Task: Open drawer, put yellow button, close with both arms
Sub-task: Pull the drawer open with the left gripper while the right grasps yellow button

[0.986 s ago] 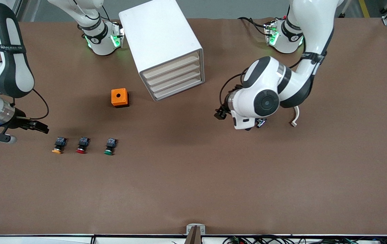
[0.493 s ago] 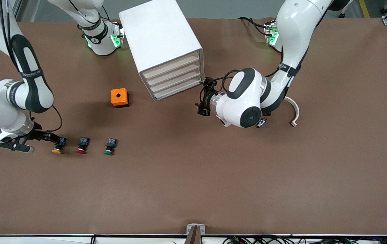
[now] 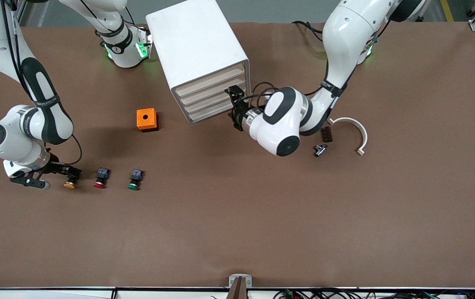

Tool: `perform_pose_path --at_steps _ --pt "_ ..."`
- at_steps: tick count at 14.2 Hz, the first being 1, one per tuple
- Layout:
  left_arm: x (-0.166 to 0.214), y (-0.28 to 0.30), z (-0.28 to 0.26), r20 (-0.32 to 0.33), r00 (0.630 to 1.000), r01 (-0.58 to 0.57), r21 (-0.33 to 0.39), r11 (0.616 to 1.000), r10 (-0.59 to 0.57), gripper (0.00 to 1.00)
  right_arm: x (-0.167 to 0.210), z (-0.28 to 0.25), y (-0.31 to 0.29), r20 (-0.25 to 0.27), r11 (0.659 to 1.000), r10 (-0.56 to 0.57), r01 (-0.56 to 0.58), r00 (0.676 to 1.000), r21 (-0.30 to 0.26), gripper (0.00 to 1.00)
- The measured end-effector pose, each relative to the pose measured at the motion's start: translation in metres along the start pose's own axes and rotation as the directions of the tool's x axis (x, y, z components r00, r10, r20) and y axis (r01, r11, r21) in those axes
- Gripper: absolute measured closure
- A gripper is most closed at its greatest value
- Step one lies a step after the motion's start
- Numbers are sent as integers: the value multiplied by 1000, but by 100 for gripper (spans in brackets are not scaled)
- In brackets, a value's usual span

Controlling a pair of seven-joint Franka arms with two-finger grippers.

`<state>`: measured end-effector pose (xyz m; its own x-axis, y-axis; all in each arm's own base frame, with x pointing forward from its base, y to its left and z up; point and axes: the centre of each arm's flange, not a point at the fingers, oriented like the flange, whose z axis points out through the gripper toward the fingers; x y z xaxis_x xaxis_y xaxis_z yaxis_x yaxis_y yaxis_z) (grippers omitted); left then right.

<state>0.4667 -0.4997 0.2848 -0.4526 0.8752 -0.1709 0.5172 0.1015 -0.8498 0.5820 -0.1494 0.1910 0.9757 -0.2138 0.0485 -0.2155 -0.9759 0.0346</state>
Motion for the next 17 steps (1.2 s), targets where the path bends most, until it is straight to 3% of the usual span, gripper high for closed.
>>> perform_pose_path --at_steps 4,7,10,11,14,16,17 --pt "-3 3 12 35 988 143 111 983 -148 0 -3 11 -3 16 1000 4 -4 1000 6 0" --pt "-1 1 21 12 983 176 172 969 -181 31 -3 11 -6 19 1000 21 -21 1000 21 0" --pt "0 -1 38 -28 982 188 230 955 -187 39 -3 12 -7 20 999 24 -25 1000 24 0" --pt "1 -1 42 -39 982 191 241 952 -187 39 -3 12 -7 20 999 24 -25 1000 24 7" --pt "2 -1 51 -57 981 195 250 948 -186 50 -4 12 -7 21 999 24 -25 999 24 42" --pt "2 1 52 -60 980 198 253 947 -189 73 -4 12 -7 23 999 24 -25 999 25 59" --pt "2 0 52 -62 980 197 261 945 -187 85 -3 12 -7 26 999 24 -25 999 25 59"
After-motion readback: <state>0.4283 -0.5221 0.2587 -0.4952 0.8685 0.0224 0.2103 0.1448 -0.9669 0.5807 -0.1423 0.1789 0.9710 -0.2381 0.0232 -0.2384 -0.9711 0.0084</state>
